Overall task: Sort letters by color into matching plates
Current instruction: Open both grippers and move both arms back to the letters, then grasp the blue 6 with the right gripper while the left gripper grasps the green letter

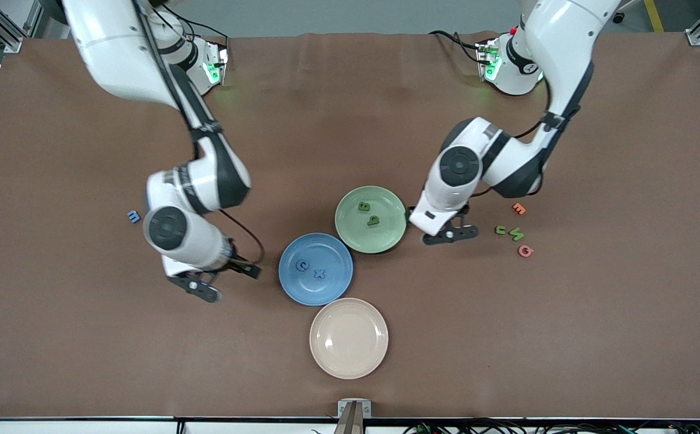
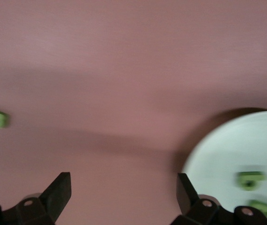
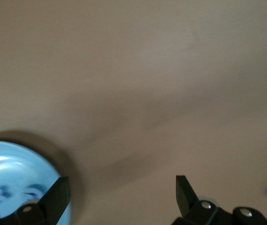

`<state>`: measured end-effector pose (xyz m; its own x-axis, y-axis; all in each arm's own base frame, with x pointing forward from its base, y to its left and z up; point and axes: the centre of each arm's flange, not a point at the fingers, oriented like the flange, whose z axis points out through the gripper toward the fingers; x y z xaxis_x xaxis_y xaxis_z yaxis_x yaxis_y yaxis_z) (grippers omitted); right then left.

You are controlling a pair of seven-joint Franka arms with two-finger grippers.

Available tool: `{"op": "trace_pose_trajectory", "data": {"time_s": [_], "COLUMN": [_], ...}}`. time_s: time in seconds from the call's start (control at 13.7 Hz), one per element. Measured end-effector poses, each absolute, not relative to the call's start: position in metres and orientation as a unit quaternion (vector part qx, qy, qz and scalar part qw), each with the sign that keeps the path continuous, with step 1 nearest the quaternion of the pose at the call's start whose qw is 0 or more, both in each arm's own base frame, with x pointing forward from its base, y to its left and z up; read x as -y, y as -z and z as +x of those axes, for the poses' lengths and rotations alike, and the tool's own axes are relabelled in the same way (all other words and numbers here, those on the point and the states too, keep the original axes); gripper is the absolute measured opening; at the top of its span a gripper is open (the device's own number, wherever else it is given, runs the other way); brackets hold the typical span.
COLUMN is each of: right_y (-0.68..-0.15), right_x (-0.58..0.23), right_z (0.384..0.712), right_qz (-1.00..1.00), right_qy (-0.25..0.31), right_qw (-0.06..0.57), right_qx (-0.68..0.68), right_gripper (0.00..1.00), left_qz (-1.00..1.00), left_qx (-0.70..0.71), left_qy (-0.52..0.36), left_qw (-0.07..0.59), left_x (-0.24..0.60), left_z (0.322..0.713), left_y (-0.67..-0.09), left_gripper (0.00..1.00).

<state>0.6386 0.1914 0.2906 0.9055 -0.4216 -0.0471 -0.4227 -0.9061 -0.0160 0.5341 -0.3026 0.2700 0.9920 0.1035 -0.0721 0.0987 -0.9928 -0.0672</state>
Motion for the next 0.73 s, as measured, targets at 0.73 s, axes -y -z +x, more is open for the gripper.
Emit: {"op": "trace_pose_trajectory", "data": {"time_s": [0.73], "right_y": [-0.217], "right_x": [-0.025], "right_z": [0.533], "right_qz": [-0.968], "right_qy": [-0.008], "right_qw": [0.007], "right_qx": [-0.252], "right_gripper": [0.96], "left_qz": [-1.000], "left_qx": [-0.003], "left_qy": [-0.014], "left_qw": [0.015], "left_x": [0.154], "left_z": [0.529], "left_y": [-0.246], "left_gripper": [0.99]}}
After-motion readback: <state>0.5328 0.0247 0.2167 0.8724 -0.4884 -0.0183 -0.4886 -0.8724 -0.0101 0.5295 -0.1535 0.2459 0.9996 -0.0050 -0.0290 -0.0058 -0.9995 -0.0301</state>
